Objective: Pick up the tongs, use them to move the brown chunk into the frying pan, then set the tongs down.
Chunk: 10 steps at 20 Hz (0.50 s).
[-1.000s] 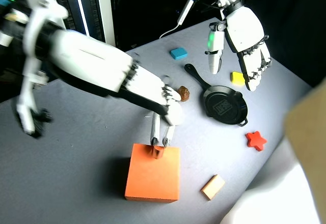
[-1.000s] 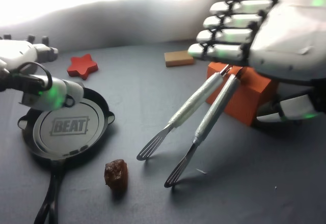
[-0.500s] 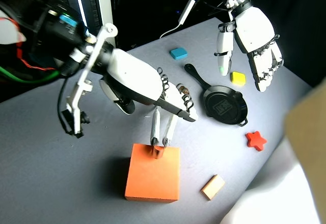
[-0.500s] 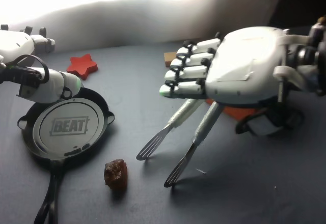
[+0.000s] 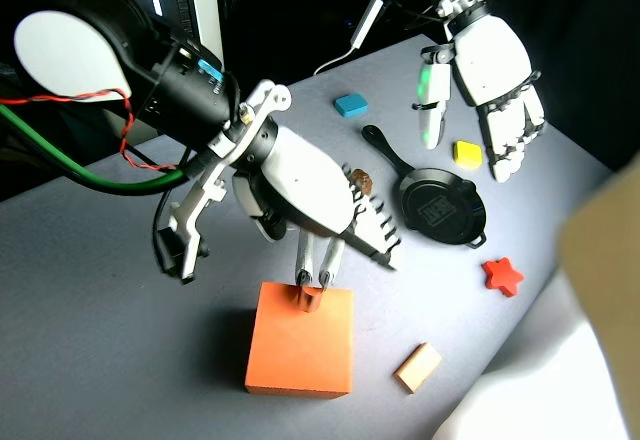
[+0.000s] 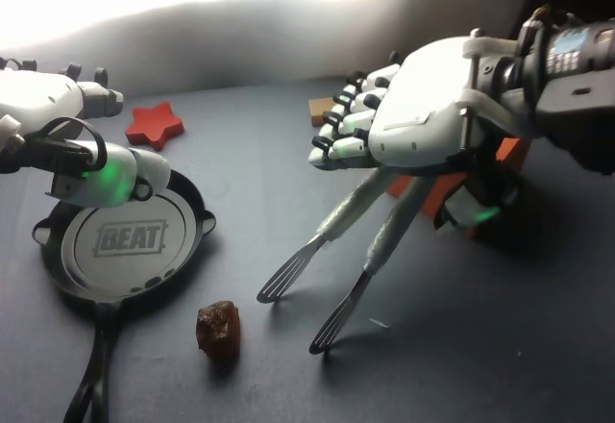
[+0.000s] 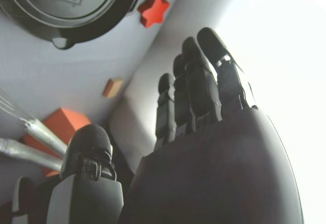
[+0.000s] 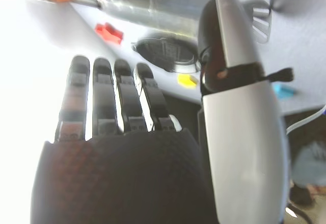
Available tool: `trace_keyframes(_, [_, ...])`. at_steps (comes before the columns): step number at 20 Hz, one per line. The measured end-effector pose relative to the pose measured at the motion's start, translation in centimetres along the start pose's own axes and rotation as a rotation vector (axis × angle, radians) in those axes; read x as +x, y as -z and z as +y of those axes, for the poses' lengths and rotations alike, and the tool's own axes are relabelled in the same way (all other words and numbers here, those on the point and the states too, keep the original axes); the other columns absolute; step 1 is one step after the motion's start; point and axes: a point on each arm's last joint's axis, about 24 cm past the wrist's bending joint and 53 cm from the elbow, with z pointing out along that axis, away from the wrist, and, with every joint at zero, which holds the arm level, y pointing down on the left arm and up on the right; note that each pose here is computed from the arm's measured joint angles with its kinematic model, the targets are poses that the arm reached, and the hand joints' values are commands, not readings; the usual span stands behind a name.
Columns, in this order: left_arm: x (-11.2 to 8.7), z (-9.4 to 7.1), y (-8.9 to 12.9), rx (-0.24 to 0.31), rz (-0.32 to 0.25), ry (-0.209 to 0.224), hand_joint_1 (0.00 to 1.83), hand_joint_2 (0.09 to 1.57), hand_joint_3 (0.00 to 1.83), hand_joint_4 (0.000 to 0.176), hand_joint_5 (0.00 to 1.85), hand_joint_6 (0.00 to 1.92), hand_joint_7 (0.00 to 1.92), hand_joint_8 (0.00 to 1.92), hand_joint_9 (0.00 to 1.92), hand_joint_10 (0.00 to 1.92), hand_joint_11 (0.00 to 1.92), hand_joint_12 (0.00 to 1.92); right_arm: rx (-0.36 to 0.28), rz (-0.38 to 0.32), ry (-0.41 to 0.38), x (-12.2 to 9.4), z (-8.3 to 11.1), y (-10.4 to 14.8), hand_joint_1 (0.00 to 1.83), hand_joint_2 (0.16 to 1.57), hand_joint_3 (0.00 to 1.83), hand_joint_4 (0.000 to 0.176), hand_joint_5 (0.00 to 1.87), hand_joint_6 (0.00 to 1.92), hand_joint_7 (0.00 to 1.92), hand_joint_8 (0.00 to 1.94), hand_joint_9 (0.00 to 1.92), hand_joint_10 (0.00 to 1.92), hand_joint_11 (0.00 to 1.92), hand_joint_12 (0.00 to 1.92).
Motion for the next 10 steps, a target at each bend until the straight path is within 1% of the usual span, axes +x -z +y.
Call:
trace_keyframes(1, [0.1, 0.1, 0.0, -0.002, -0.001, -0.008, 0.06, 1.28, 0.0, 0.063, 0.14, 0.0, 0.21, 0.0, 0.28, 0.0, 0.0, 0.99, -0.001, 0.004, -0.006, 0.0, 0.1, -0.2, 1.08, 1.06, 0.0, 0.0, 0.0, 0.0, 0.0, 0.0, 0.0, 0.0, 0.0, 0.0])
trace_keyframes(2, [0.2, 0.2, -0.1, -0.006, 0.004, -0.005, 0.09, 1.28, 0.0, 0.056, 0.16, 0.01, 0.21, 0.0, 0.28, 0.0, 0.0, 1.0, -0.002, 0.004, -0.009, 0.0, 0.2, -0.4, 1.03, 1.01, 0.0, 0.0, 0.0, 0.0, 0.0, 0.0, 0.0, 0.0, 0.0, 0.0])
trace_keyframes(4, [0.2, 0.3, -0.2, -0.004, 0.005, -0.014, 0.1, 1.28, 0.0, 0.057, 0.15, 0.0, 0.21, 0.0, 0.27, 0.0, 0.0, 0.97, -0.001, 0.006, -0.008, -0.1, 0.3, -0.8, 1.06, 1.03, 0.0, 0.0, 0.0, 0.0, 0.0, 0.0, 0.0, 0.0, 0.0, 0.0])
trace_keyframes(6, [0.4, 0.5, -0.2, -0.008, 0.009, -0.013, 0.12, 1.28, 0.0, 0.053, 0.15, 0.0, 0.2, 0.0, 0.28, 0.0, 0.0, 0.97, -0.001, 0.018, -0.008, 0.3, 0.3, -1.2, 0.99, 1.04, 0.0, 0.0, 0.0, 0.0, 0.0, 0.0, 0.0, 0.0, 0.0, 0.0])
trace_keyframes(10, [0.3, 0.6, -0.3, -0.009, 0.007, -0.013, 0.14, 1.28, 0.0, 0.05, 0.16, 0.0, 0.21, 0.0, 0.29, 0.01, 0.0, 0.97, 0.002, 0.033, -0.006, 0.5, 0.4, -2.1, 1.0, 1.04, 0.0, 0.0, 0.0, 0.0, 0.0, 0.0, 0.0, 0.0, 0.0, 0.0])
